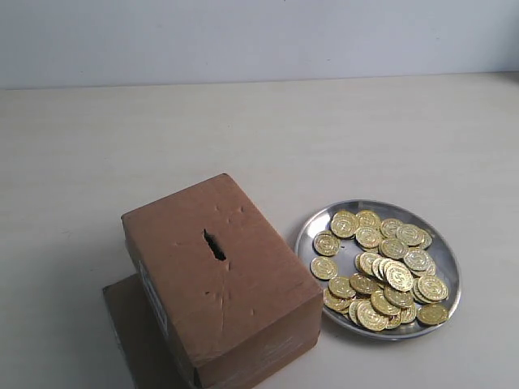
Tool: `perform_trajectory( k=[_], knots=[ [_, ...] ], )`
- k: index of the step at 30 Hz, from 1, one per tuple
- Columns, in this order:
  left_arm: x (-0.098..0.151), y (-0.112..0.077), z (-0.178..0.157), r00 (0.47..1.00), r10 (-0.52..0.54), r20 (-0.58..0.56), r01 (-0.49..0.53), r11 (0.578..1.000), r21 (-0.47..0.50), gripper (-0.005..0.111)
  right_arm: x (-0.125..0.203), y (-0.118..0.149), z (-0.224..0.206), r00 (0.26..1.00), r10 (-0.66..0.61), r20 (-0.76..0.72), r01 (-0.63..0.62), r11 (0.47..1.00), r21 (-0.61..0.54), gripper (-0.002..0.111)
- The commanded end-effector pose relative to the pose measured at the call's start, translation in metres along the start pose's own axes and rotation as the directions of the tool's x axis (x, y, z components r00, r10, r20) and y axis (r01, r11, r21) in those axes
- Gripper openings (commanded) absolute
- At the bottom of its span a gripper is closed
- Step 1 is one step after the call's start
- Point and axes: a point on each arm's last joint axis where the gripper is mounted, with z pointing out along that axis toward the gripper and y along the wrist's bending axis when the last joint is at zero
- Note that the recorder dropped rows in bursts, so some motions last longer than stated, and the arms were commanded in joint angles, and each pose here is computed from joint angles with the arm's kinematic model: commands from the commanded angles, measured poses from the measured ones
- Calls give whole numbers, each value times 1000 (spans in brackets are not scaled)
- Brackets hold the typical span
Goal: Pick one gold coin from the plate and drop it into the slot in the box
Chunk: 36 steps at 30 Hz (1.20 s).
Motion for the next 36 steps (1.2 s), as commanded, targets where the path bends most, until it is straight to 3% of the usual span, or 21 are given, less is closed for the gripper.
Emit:
perform_trajectory(
  k=[1,4,6,8,9,12,16,19,21,24,26,29,32,36],
  knots=[
    [-11,-17,-4,989,141,-37,-138,988,70,0,-19,10,-3,979,-170,-113,183,977,114,0],
    [-28,-35,-4,938,342,-57,-334,935,122,0,-36,26,4,921,-352,-167,367,928,64,0],
    [-40,-49,-1,854,515,-72,-498,850,169,0,-42,36,12,870,-408,-276,431,902,25,0],
    [-50,-57,6,777,623,-88,-599,775,202,0,-44,43,23,810,-449,-376,476,879,-26,0],
    [-56,-63,11,725,683,-87,-655,723,222,0,-40,44,32,748,-477,-461,507,859,-65,0],
    [-64,-71,29,617,780,-107,-735,619,278,0,-30,48,56,612,-491,-620,523,839,-148,0],
    [-56,-75,51,487,860,-153,-759,503,413,0,-9,50,87,461,-480,-747,489,839,-238,0],
    [-36,-75,67,380,905,-191,-718,419,555,0,10,51,107,347,-505,-791,474,822,-316,0],
    [-19,-77,71,256,956,-143,-669,282,688,0,24,52,119,273,-499,-823,448,822,-350,0],
    [2,-82,72,111,994,-5,-572,68,818,0,42,51,135,147,-499,-854,428,811,-399,0],
    [10,-84,73,70,996,58,-525,-13,851,0,55,48,146,80,-471,-878,415,817,-401,0],
    [19,-86,75,50,996,78,-485,-44,873,0,72,42,164,6,-432,-902,403,827,-393,0],
    [22,-85,77,48,996,71,-473,-40,880,0,87,35,180,-58,-416,-907,413,818,-401,3],
    [21,-85,77,47,996,70,-478,-39,877,0,106,24,195,-135,-405,-905,432,797,-421,16]
  ],
)
